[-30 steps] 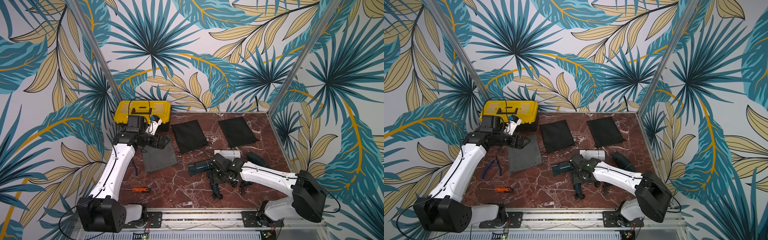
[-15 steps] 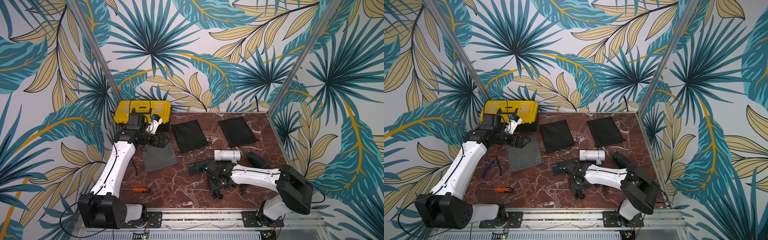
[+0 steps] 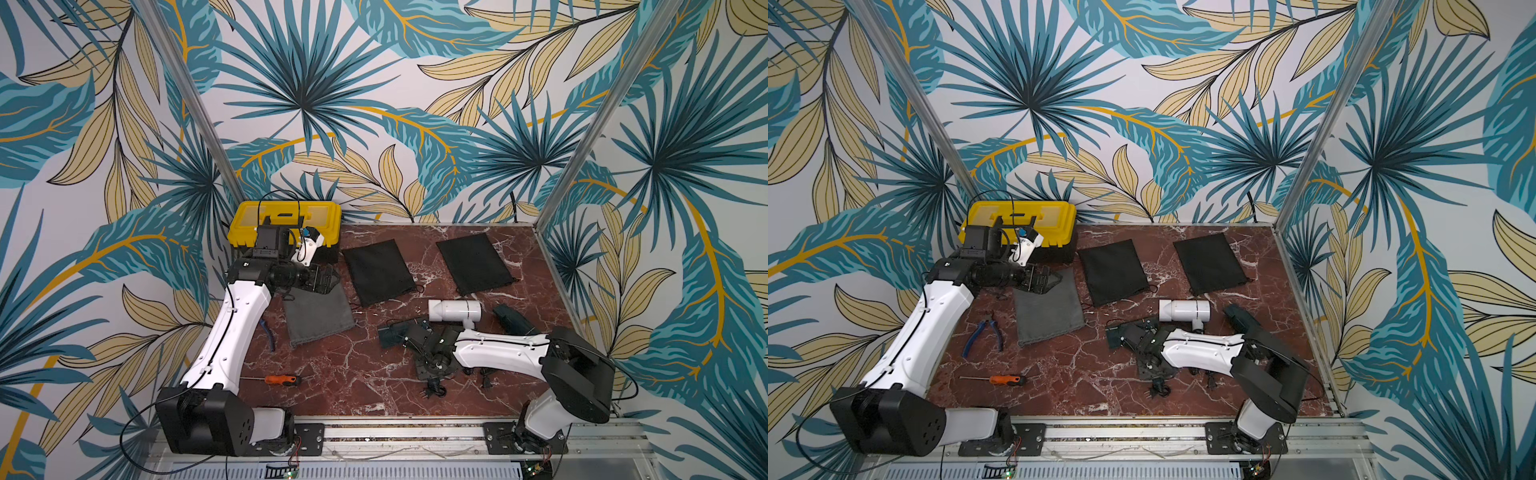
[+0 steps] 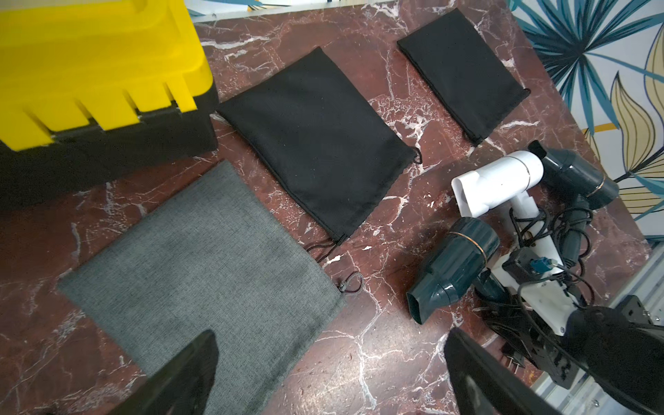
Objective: Pack away hair dryers
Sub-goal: Pick up the hair dryer from the center of the board.
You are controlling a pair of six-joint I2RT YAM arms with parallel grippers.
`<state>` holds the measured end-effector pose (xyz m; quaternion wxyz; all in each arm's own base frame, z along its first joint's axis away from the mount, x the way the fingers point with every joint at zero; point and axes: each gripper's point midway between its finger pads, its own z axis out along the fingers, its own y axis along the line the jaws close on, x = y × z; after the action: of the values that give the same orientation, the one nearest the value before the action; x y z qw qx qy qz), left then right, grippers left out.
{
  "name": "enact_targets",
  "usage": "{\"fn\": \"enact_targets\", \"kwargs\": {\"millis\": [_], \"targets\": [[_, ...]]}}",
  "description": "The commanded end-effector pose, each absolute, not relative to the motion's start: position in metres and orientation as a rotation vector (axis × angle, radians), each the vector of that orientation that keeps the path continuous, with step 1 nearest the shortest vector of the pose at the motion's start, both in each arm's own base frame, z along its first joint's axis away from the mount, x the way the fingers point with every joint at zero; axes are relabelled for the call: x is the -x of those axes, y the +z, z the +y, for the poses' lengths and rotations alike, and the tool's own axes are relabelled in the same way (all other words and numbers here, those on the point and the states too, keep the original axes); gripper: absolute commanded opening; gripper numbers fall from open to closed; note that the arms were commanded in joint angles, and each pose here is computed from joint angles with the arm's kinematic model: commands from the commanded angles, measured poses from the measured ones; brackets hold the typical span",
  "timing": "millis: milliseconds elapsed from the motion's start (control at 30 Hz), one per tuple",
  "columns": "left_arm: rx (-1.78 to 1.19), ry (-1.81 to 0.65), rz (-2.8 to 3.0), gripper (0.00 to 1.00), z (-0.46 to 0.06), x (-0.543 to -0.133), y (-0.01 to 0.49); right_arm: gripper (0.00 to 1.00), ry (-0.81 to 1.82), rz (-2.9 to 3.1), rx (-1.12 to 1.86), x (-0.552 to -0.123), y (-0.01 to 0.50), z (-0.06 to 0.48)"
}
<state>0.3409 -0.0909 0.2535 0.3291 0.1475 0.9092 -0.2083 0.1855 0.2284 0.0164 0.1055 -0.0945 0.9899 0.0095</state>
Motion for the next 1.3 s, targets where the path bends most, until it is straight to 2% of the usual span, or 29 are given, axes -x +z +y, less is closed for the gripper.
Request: {"fn": "enact_targets", "kwargs": {"millis": [0, 100, 200, 433, 567, 867, 1033, 1267], "targets": [[-0.414, -0.571, 2.262, 1.00, -0.099, -0.343, 0.298, 0.06, 0.027, 2.841, 0.340, -0.195, 0.026, 0.231], [-0.489, -0.601, 2.211, 0.99, -0.106, -0.339, 0.315, 0.00, 0.061, 2.759, 0.407, -0.204, 0.053, 0.235], [-0.612, -0.776, 2.154, 0.99, -0.130, -0.325, 0.326, 0.00, 0.093, 2.645, 0.482, -0.215, 0.091, 0.239], [-0.777, -1.024, 2.146, 0.99, -0.175, -0.300, 0.313, 0.00, 0.081, 2.412, 0.637, -0.236, 0.177, 0.244], [-0.856, -1.030, 2.144, 0.99, -0.195, -0.293, 0.311, 0.00, 0.034, 2.322, 0.697, -0.246, 0.211, 0.245], [-0.945, -1.155, 2.052, 1.00, -0.213, -0.276, 0.326, 0.00, 0.024, 2.226, 0.734, -0.257, 0.246, 0.254], [-0.968, -1.160, 2.018, 0.99, -0.216, -0.271, 0.335, 0.00, -0.044, 2.211, 0.762, -0.265, 0.247, 0.256], [-0.975, -1.169, 2.065, 0.99, -0.219, -0.277, 0.316, 0.00, 0.046, 2.149, 0.760, -0.265, 0.265, 0.271]]}}
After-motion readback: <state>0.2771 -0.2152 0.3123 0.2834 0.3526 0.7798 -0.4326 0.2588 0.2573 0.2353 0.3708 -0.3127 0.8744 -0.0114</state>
